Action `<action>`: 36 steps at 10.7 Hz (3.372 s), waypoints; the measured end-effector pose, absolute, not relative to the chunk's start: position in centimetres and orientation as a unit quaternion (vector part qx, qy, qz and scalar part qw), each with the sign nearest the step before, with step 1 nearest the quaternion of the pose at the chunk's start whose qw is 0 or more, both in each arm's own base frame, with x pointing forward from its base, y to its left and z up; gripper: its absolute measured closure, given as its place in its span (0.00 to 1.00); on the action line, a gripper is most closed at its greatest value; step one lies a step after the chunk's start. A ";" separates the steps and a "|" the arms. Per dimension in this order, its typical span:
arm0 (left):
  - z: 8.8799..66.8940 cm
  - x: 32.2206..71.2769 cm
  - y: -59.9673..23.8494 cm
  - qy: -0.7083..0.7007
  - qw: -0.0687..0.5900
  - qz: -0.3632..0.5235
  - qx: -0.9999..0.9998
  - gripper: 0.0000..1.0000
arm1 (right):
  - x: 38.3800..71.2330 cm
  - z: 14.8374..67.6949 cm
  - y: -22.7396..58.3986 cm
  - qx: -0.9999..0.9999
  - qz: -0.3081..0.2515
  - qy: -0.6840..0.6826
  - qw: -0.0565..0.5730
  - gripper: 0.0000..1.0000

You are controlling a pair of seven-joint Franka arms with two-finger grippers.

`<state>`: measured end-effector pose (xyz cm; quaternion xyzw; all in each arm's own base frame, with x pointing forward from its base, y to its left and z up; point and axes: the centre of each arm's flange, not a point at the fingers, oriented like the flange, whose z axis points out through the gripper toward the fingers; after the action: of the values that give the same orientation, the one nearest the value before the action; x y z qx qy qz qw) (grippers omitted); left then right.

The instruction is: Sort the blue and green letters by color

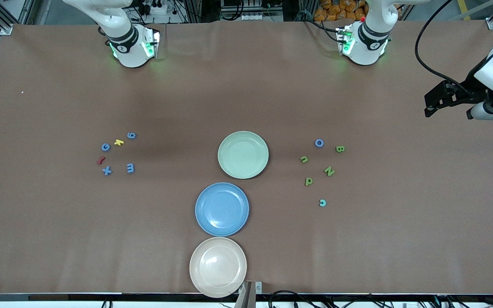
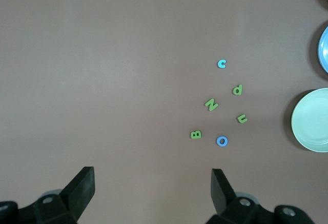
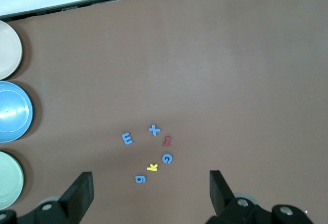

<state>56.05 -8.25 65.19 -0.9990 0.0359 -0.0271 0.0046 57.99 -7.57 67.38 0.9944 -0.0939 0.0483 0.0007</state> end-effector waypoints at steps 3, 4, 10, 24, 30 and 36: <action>64.8 56.2 -8.2 0.035 0.005 -0.023 -0.999 0.00 | 58.1 66.1 -7.4 0.995 0.035 -0.093 0.000 0.00; 64.5 56.2 -8.0 0.034 0.005 -0.021 -0.999 0.00 | 58.2 65.3 -7.2 0.996 0.026 -0.090 -0.001 0.00; 55.8 56.6 -8.0 0.034 0.013 0.066 -0.997 0.00 | 57.9 63.2 -5.0 0.997 0.022 -0.070 -0.007 0.00; 32.4 55.0 -23.3 -0.053 -0.021 0.000 -0.998 0.00 | 56.1 63.6 -3.5 0.998 0.027 -0.051 -0.006 0.00; 24.8 58.0 -29.2 -0.034 -0.029 0.001 -0.999 0.00 | 56.0 63.6 -3.4 0.999 0.027 -0.045 -0.006 0.00; 21.6 58.3 -30.2 -0.016 0.005 -0.001 -1.000 0.00 | 56.0 62.3 -3.3 0.999 0.014 -0.043 -0.006 0.00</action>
<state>58.28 -30.20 21.59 -0.9999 -0.0162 -0.0008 0.0046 55.99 -3.25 62.32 0.9989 -0.0433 0.0144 -0.0065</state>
